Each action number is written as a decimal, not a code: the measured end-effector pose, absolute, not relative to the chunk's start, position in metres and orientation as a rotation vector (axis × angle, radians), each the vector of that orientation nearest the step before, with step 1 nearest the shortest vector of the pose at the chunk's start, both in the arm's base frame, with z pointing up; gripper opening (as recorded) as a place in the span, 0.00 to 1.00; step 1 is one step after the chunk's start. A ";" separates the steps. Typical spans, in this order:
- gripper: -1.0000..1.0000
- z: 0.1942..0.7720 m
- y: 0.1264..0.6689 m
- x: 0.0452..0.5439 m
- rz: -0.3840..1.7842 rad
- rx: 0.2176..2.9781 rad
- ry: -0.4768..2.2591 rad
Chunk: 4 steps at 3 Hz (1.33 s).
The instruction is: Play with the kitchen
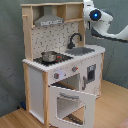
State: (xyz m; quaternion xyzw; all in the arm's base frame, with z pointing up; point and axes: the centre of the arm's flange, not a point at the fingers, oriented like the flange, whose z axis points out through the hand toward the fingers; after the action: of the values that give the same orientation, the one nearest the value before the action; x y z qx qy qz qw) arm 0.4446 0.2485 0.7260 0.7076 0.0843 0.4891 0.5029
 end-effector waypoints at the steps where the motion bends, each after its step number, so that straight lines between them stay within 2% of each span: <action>1: 0.00 0.724 0.243 0.428 1.206 1.718 0.215; 3: 0.00 0.722 0.221 0.411 1.293 1.730 0.253; 4: 0.00 0.725 0.247 0.406 1.397 1.709 0.313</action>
State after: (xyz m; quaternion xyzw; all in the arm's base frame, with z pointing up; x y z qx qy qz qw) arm 0.4062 0.2468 0.7248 0.6881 0.1261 0.5626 0.4406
